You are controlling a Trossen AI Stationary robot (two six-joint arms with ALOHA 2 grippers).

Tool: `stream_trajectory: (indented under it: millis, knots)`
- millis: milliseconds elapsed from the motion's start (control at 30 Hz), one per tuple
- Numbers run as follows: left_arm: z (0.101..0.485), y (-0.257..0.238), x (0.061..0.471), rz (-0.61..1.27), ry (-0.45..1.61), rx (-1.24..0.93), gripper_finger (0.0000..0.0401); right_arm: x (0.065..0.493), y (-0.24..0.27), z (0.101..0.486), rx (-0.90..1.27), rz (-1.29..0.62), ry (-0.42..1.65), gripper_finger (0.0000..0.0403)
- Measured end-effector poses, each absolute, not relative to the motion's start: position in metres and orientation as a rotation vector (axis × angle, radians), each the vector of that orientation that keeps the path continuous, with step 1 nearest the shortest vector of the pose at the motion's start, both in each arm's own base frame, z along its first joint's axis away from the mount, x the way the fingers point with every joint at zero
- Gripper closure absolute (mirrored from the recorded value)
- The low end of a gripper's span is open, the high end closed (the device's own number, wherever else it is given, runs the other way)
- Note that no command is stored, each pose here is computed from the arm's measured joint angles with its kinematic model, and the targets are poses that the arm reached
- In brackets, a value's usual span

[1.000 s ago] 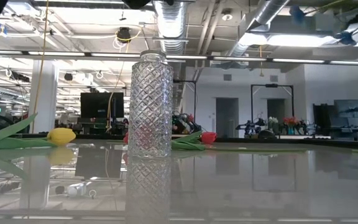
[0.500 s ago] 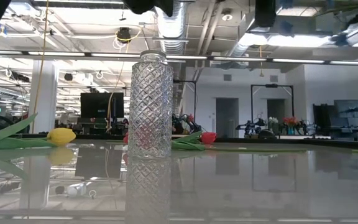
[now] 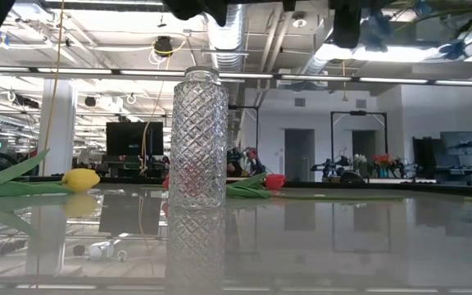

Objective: Sort flowers into vase by color
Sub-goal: Put the black flower into the blue vase

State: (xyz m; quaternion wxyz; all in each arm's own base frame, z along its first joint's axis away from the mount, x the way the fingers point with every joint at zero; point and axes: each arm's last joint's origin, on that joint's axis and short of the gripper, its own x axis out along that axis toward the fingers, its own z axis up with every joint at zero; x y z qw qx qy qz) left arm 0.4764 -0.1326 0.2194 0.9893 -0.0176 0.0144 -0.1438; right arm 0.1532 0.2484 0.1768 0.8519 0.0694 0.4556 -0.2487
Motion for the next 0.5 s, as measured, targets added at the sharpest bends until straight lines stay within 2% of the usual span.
stream_trajectory:
  millis: [500]
  knots:
    - [0.208,-0.132,0.475,-0.278,0.166,-0.051,0.0401,0.169,0.238,0.177,0.100,-0.544,0.955,0.0285]
